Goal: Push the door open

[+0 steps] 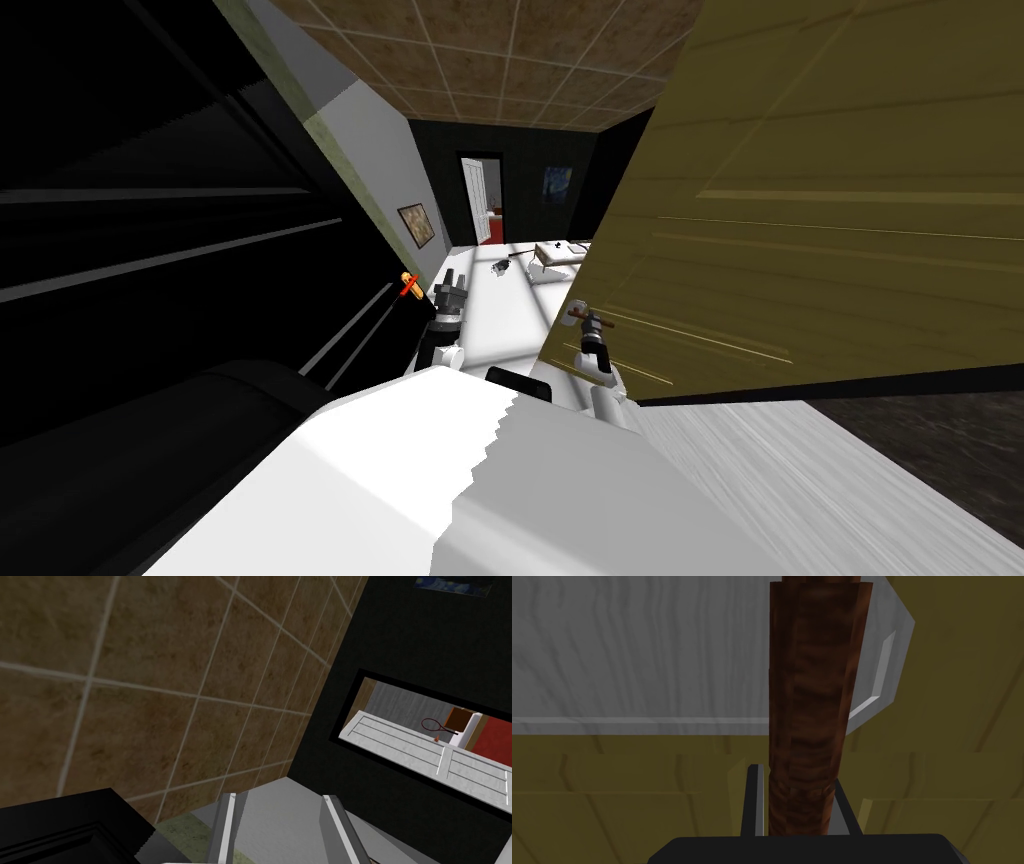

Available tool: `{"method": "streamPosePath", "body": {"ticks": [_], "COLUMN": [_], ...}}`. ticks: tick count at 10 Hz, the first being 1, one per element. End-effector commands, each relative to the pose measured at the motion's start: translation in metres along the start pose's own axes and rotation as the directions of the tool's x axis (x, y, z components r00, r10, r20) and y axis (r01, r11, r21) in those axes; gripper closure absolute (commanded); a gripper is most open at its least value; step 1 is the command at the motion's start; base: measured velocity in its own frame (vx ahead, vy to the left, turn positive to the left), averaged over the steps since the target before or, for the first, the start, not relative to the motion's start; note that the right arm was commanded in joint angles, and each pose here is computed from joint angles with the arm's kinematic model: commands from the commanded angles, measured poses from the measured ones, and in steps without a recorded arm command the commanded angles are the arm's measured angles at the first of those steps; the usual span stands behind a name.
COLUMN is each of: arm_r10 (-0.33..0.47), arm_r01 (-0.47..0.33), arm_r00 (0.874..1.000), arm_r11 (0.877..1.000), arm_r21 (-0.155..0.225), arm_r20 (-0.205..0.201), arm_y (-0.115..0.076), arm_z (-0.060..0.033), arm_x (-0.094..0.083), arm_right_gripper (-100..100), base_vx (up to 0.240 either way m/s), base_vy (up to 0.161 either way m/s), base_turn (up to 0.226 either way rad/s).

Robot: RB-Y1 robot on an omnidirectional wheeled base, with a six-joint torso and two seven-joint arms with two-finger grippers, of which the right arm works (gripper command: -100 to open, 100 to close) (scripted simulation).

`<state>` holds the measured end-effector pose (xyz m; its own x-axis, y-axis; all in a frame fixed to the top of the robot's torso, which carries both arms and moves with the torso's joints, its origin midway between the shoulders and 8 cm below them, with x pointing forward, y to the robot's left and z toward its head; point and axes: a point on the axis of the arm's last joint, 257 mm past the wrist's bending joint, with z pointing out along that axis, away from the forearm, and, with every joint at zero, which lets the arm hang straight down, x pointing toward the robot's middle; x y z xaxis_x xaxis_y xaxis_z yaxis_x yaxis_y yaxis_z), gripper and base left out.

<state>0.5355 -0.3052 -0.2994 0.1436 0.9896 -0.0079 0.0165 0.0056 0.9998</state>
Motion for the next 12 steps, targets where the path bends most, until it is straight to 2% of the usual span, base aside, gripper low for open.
{"method": "streamPosePath", "body": {"ticks": [1, 3, 8, 12], "arm_r10": [-0.007, -0.011, -0.015, -0.013], "arm_r01": [0.007, 0.011, 0.017, 0.016], "arm_r00": [1.000, 0.999, 0.994, 0.987], "arm_r11": [1.000, 1.000, 1.000, 1.000], "arm_r21": [-0.016, -0.016, -0.018, -0.018], "arm_r20": [0.017, 0.041, 0.112, 0.158], "arm_y": [0.007, 0.008, 0.009, 0.010], "arm_z": [0.0040, 0.0041, 0.0024, -0.0003], "arm_x": [-0.013, -0.027, -0.067, -0.090], "arm_right_gripper": [100, 100, 100, 100], "base_vx": [0.195, 0.213, 0.198, 0.145], "base_vy": [0.042, 0.032, 0.087, 0.063], "base_turn": [-0.035, -0.059, -0.076, -0.069]}}
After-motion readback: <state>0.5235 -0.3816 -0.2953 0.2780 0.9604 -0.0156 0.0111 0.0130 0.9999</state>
